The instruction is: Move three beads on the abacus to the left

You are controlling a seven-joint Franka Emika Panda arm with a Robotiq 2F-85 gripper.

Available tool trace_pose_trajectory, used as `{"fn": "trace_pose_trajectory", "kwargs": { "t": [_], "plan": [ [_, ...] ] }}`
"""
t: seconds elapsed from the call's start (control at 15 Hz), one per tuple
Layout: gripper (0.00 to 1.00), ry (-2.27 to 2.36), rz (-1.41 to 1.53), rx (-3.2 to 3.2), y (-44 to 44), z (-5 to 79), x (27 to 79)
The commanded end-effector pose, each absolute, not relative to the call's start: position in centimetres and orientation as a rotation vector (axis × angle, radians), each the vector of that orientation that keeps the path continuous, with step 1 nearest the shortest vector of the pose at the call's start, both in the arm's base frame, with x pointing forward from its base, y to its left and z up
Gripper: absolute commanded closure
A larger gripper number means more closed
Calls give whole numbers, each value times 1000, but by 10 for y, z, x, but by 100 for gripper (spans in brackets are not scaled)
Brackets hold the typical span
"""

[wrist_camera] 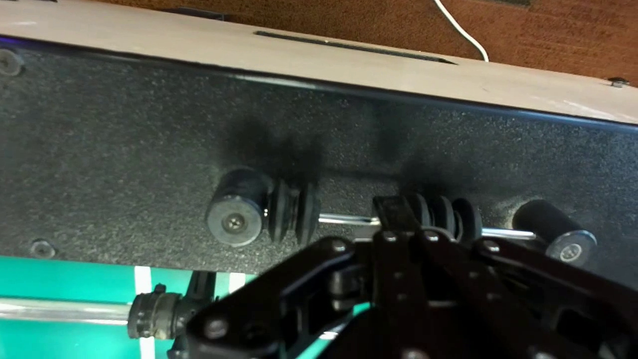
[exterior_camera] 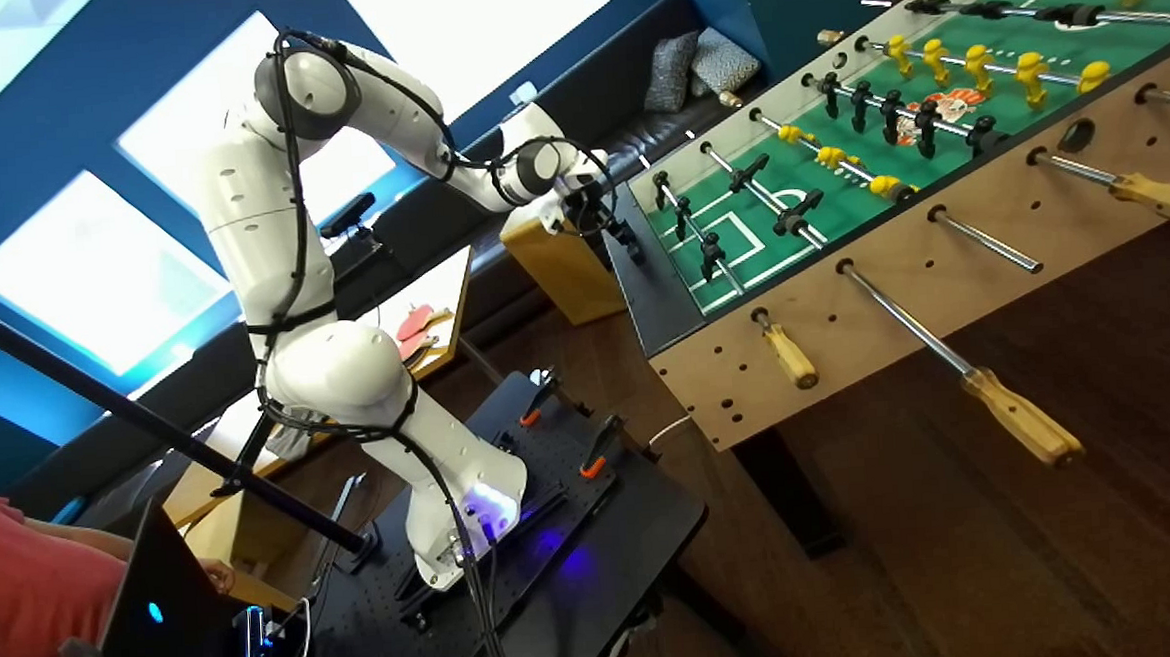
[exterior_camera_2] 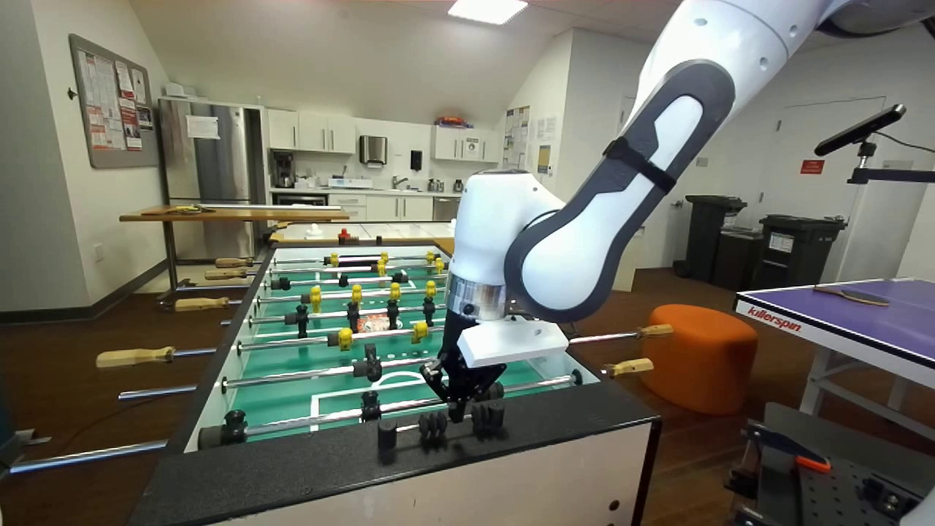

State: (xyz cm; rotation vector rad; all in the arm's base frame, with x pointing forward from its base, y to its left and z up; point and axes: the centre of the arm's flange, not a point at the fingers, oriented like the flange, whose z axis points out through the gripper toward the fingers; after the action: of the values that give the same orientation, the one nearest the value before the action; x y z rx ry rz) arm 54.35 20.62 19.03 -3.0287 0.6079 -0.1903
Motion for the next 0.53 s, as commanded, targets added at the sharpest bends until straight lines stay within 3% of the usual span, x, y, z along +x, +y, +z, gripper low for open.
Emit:
{"fn": "trace_pose_trajectory", "kwargs": {
  "t": [0.0, 0.47],
  "plan": [
    [100, 590, -224, -3009, 209, 183, 544],
    [100, 552, -259, -2997, 222, 181, 549]
  ]
}}
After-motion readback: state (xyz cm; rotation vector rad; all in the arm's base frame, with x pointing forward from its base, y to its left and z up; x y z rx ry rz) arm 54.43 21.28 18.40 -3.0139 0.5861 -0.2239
